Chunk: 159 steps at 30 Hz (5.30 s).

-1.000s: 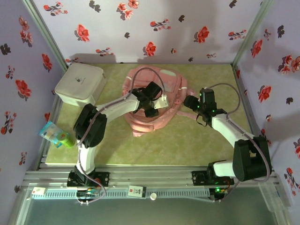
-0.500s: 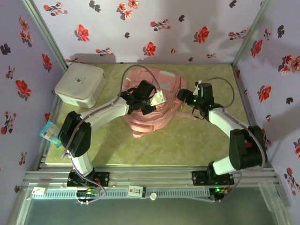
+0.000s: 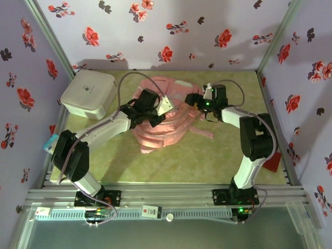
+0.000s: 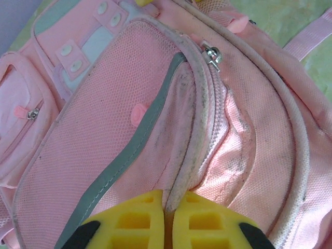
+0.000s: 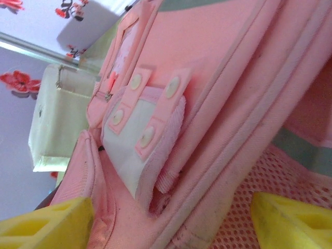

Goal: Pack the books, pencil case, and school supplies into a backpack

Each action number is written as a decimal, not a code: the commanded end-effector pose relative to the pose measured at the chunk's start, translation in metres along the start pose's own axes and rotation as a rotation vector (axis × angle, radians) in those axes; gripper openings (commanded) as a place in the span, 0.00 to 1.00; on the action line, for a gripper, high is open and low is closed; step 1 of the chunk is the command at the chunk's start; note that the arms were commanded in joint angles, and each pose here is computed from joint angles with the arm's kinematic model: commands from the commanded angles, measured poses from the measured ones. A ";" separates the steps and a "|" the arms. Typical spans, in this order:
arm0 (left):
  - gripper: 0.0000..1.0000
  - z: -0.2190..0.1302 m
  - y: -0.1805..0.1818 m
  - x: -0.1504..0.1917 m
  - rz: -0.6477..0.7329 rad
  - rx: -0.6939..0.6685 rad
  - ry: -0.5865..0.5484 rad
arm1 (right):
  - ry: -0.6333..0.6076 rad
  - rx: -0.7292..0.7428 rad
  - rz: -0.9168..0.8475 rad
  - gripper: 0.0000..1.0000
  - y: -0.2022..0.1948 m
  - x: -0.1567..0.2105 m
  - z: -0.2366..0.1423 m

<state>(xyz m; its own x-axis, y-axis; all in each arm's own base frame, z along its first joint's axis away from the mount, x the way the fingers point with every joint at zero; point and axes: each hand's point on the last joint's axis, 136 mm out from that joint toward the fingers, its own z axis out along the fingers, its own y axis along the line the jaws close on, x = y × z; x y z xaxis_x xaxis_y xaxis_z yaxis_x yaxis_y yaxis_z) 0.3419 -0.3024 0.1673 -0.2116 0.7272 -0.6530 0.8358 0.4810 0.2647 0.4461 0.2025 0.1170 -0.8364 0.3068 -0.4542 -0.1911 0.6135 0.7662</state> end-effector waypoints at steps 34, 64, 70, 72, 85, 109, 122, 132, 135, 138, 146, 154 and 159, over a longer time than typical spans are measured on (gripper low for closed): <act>0.00 -0.018 0.032 -0.011 -0.112 -0.041 -0.079 | 0.069 -0.048 -0.169 0.28 0.018 0.024 -0.024; 0.00 -0.012 0.031 -0.017 -0.157 -0.020 -0.100 | 0.093 -0.071 -0.083 0.14 0.025 0.038 -0.022; 0.00 -0.004 0.032 -0.021 -0.166 -0.008 -0.101 | 0.103 -0.095 -0.086 0.13 0.041 0.059 -0.028; 0.00 -0.002 0.031 -0.021 -0.169 -0.002 -0.100 | 0.109 -0.110 -0.083 0.13 0.047 0.066 -0.029; 0.00 -0.002 0.028 -0.019 -0.173 0.006 -0.095 | 0.131 0.110 -0.212 0.32 0.022 0.088 -0.038; 0.00 -0.011 0.026 -0.028 -0.184 0.026 -0.127 | 0.042 0.415 -0.516 0.66 0.039 0.077 -0.050; 0.00 -0.021 0.028 -0.032 -0.162 0.026 -0.141 | 0.148 0.404 -0.630 0.35 0.038 0.080 -0.030; 0.00 -0.021 0.026 -0.027 -0.162 0.028 -0.133 | 0.134 0.412 -0.624 0.20 0.041 0.068 -0.019; 0.00 -0.021 0.026 -0.028 -0.167 0.026 -0.136 | 0.124 0.410 -0.625 0.11 0.044 0.066 -0.021; 0.00 -0.019 0.030 -0.028 -0.189 0.015 -0.132 | 0.103 0.414 -0.628 0.04 0.047 0.064 -0.028; 0.00 -0.008 0.040 -0.028 -0.265 -0.020 -0.109 | 0.110 0.305 -0.622 0.00 0.058 0.082 -0.054; 0.00 0.004 0.042 -0.039 -0.327 0.002 -0.134 | 0.148 0.094 -0.553 0.00 0.088 0.110 -0.062; 0.00 0.018 0.034 -0.051 -0.360 0.030 -0.151 | 0.159 -0.004 -0.518 0.00 0.107 0.127 -0.059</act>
<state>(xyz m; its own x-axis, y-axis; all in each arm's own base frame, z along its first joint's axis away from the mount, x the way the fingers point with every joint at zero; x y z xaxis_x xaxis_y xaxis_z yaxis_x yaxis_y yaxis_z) 0.3658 -0.3143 0.1690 -0.4400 0.5400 -0.7175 0.7729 0.6345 0.0037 0.3082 0.2428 0.1505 -0.7036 -0.1716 -0.6896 -0.5508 0.7449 0.3766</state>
